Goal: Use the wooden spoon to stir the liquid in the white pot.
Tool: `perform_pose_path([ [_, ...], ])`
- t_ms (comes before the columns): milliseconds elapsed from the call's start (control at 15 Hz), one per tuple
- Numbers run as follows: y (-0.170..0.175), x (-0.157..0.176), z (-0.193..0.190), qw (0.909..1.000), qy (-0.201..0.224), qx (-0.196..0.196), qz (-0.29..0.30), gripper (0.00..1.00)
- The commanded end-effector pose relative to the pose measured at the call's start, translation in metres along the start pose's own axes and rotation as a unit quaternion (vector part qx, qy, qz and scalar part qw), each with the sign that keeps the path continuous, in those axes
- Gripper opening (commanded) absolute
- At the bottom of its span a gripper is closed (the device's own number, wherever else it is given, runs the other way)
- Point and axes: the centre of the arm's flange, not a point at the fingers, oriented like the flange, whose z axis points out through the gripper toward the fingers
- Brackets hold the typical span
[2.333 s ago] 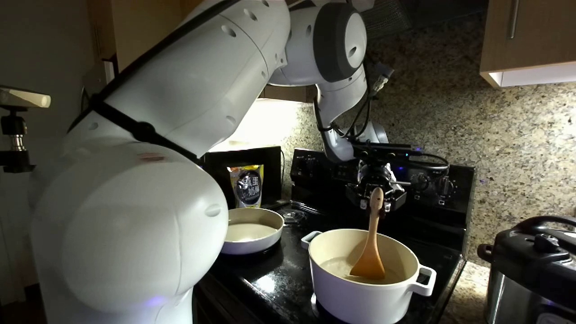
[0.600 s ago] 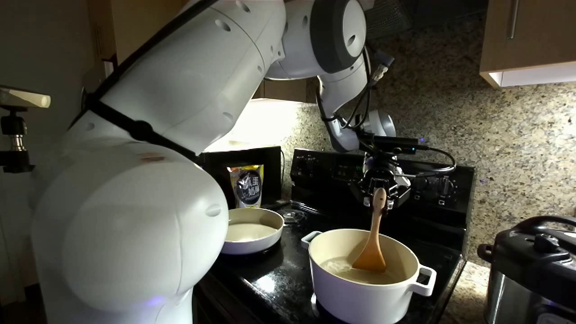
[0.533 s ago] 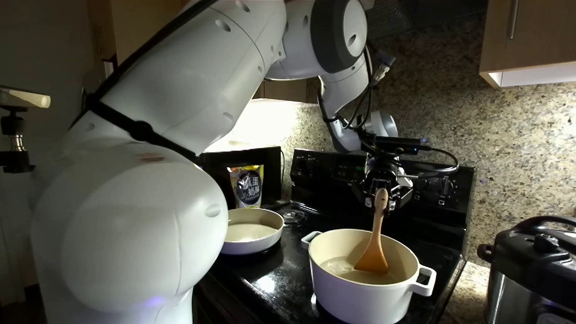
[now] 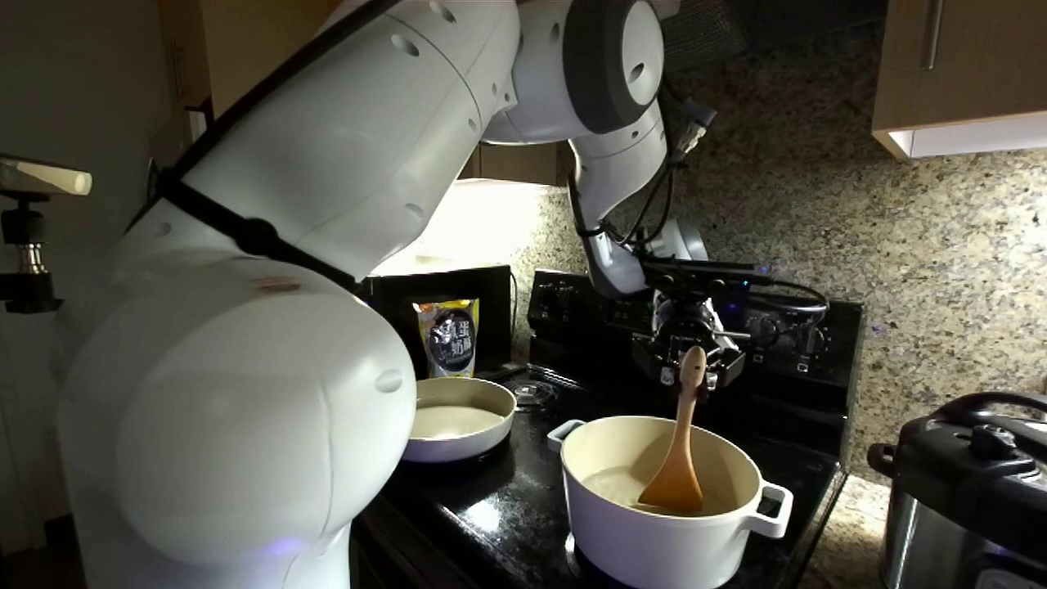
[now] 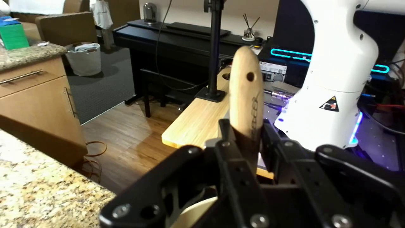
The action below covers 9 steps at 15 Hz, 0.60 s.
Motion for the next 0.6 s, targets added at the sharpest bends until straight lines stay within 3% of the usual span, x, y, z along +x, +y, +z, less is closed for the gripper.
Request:
perform_pose_path([
  [0,-0.029,0.000,-0.004,0.9977,-0.017,-0.057,-0.033,0.09],
  [133,-0.038,0.003,-0.015,0.9973,0.003,-0.060,-0.043,0.09],
  [533,-0.032,0.002,-0.032,0.9983,0.052,-0.011,-0.026,0.09],
])
